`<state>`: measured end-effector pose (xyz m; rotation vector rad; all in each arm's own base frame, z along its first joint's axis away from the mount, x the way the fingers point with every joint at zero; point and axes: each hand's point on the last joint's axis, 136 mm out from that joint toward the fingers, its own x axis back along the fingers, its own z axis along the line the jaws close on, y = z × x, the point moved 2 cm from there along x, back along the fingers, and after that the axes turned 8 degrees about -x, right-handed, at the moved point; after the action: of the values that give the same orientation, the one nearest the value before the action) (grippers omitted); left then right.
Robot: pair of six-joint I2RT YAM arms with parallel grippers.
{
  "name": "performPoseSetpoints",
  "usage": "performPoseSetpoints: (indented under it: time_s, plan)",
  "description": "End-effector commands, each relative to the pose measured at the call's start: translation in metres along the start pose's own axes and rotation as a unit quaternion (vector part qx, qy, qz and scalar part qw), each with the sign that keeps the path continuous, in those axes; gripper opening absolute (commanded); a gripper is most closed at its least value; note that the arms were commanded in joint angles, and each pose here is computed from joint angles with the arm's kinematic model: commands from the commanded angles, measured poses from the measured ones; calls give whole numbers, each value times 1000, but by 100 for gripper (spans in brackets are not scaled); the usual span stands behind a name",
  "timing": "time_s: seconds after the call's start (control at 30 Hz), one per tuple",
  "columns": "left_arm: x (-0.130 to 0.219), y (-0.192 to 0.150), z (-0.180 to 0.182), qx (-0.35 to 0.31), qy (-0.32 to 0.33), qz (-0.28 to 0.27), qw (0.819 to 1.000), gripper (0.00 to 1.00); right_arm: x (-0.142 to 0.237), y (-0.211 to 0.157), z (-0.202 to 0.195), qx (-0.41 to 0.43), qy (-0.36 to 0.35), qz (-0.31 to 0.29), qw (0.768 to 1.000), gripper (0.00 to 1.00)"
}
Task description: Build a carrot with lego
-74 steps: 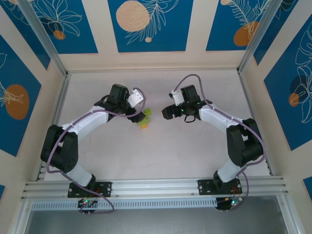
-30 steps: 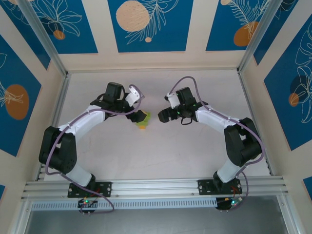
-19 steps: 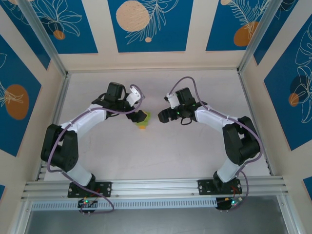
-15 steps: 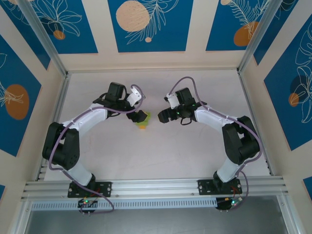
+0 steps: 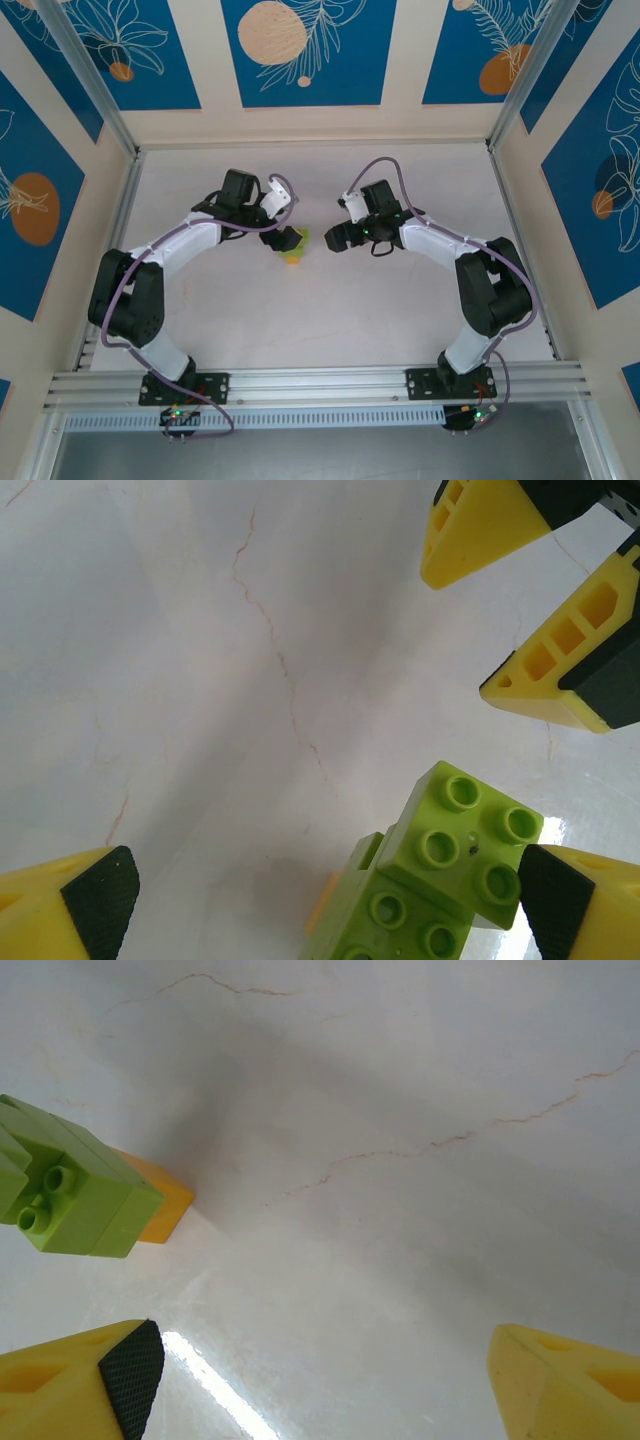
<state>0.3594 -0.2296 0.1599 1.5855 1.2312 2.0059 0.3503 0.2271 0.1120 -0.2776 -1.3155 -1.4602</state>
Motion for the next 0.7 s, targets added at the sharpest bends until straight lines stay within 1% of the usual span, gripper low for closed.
performPoseSetpoints:
  time_s: [0.0,0.27,0.67]
  plan:
    - [1,3,8,-4,5,-5,1000,99,-5,-9,1,-8,14,11,1000,85]
    - [6,9,12,-4,14,-15,1000,99,-7,-11,1,-11,16,13,1000,85]
    - [9,8,17,3,25,-22,999,99,-10,-14,1,-11,19,17,1000,85]
